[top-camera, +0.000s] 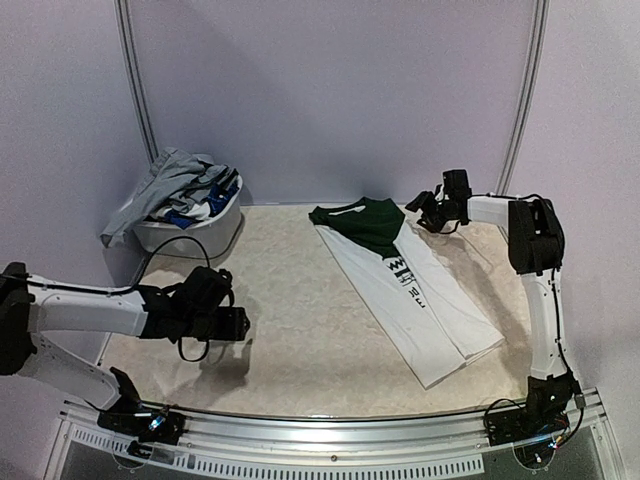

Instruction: Fold and stack the mixed laundry pile

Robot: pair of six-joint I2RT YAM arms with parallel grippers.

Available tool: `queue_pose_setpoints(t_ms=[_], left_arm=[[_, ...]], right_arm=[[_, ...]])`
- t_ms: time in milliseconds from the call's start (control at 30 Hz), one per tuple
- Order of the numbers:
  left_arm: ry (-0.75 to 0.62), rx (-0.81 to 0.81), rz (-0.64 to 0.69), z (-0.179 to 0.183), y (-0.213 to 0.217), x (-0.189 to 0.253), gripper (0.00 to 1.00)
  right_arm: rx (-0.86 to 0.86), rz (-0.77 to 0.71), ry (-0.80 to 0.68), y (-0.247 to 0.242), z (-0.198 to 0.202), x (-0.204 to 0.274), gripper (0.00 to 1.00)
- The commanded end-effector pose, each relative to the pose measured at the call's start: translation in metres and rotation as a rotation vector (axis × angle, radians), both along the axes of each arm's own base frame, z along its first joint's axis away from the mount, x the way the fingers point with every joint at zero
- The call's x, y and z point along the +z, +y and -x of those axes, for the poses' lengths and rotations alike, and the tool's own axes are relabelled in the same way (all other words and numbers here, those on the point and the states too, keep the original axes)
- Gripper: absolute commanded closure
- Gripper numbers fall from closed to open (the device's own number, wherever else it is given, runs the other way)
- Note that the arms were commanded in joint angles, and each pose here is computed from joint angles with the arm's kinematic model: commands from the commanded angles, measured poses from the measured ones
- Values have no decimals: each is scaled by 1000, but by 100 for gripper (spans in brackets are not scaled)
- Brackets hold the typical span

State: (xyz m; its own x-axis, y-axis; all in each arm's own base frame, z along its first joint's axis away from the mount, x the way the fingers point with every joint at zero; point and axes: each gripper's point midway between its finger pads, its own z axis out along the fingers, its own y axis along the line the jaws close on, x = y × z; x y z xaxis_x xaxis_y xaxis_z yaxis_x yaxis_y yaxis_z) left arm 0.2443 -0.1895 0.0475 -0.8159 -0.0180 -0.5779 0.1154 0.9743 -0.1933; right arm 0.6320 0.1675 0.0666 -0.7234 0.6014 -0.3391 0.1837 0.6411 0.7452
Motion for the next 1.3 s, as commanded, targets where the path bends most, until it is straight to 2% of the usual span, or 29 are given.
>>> queue_pose_setpoints(t_ms=[0,133,233,367,533,600,833,1100,1200,1267], left_arm=[[-19,-118,88,-4,-66,13,38],[-9,-209,105,3,-123,14,38],[0,-276,129,16,-170,21,38],[44,-348,160,41,-224,16,38],[130,-413,257,73,-287,-5,38],[146,-435,291,83,-308,-8,39],[173,-444,372,95,-351,-16,41],[236,-435,384,103,-378,-44,48],[245,-427,386,104,-381,-51,53],[249,-426,384,105,-383,-53,59]], right_arm=[[10,181,-42,-21,29,60,26],[-66,343,-45,-56,69,90,9],[-103,392,-26,-72,103,88,2],[-136,398,-6,-85,148,94,1],[-141,396,53,-93,197,68,1],[-150,378,18,-95,214,74,1],[-169,362,-52,-102,251,98,1],[-208,371,-115,-113,274,115,1],[-206,367,-130,-113,277,119,1],[-202,365,-133,-112,278,119,1]])
